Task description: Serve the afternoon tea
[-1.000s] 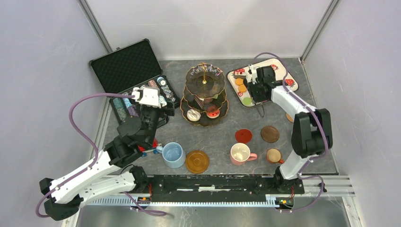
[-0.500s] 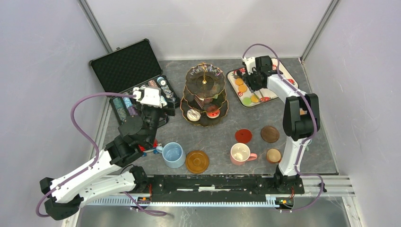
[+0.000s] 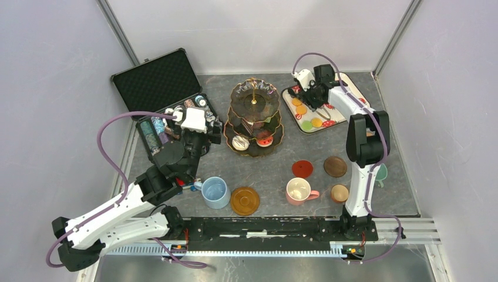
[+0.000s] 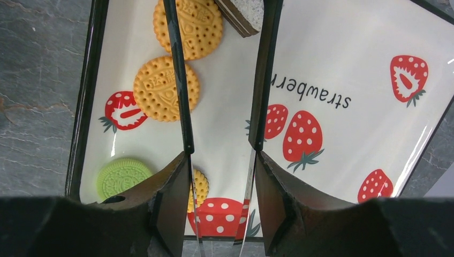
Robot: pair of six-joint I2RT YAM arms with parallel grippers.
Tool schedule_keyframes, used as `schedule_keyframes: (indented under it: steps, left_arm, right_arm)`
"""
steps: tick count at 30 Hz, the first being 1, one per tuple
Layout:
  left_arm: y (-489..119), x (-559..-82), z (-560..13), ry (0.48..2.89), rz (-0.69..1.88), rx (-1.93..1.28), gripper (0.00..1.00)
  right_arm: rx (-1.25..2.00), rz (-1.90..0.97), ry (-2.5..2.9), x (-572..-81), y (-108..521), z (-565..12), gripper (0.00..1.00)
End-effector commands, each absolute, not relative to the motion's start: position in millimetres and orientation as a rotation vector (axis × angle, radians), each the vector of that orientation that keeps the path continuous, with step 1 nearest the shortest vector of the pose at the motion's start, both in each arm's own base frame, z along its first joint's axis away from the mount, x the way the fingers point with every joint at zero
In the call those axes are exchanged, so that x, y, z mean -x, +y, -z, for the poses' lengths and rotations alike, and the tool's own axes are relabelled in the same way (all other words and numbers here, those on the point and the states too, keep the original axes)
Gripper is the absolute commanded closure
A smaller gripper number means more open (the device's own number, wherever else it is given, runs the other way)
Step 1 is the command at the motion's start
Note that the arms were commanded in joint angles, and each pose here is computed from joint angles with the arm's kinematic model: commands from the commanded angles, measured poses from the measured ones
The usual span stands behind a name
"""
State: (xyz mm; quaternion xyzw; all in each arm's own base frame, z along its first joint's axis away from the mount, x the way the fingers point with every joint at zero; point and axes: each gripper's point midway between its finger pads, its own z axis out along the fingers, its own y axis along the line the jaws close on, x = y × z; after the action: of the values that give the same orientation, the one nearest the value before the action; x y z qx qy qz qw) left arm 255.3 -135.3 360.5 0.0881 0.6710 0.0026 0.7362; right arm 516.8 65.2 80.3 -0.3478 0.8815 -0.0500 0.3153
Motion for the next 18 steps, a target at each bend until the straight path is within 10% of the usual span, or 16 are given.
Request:
schedule_keyframes:
  steps: [1, 18]
  left_arm:
    - [-136, -256, -374, 1.447, 0.040, -0.135, 0.00]
    - [-137, -257, -373, 1.449, 0.042, -0.137, 0.00]
  right_arm:
    - [0.965, 0.147, 2.273, -532, 68, -94, 0.50]
    - [0.981, 0.244, 2.375, -532, 50, -73, 0.48]
